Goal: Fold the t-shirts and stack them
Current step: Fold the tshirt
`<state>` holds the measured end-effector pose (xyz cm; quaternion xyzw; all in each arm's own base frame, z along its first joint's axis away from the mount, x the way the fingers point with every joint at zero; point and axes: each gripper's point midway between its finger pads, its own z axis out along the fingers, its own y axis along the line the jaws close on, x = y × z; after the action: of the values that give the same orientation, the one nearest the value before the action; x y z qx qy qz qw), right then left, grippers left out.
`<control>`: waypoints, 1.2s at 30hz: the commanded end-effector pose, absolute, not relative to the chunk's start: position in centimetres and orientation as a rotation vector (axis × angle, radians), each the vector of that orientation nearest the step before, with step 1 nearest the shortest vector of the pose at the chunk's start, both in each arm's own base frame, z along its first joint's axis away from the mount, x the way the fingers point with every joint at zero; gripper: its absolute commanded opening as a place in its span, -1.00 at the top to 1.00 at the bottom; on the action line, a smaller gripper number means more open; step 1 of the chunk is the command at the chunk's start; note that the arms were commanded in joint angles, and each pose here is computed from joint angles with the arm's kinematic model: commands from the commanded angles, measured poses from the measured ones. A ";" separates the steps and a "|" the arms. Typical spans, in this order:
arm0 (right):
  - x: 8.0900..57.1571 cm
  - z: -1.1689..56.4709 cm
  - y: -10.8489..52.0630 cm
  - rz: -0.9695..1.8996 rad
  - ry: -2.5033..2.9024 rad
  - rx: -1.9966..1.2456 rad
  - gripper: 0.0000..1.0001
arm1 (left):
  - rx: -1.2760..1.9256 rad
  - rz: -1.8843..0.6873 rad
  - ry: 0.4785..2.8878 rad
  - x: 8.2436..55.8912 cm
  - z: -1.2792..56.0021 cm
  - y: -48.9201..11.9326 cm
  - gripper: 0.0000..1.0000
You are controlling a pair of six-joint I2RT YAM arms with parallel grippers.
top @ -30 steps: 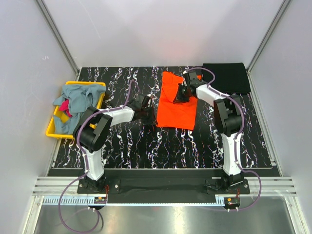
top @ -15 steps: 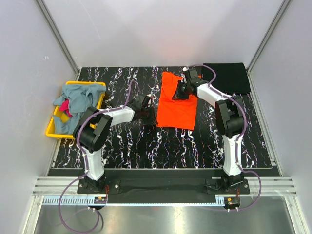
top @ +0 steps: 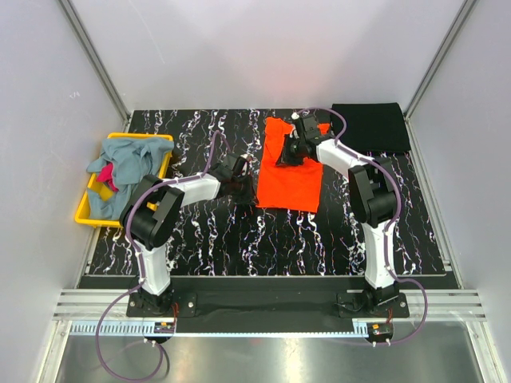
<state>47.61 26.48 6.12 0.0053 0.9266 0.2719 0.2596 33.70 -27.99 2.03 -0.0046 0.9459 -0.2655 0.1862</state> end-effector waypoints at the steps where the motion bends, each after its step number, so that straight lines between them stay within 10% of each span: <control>1: 48.9 6.4 26.4 0.694 2.464 -0.005 0.88 | -0.007 -0.698 2.700 33.0 1.4 -27.6 1.00; 36: 52.9 4.6 24.0 0.467 2.440 -0.007 0.91 | 0.000 -0.718 2.686 32.8 2.3 -27.7 1.00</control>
<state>51.53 24.46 4.75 0.0066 0.9314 0.1935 0.3082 33.64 -28.06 2.05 -0.0037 0.9459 -0.2659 0.1858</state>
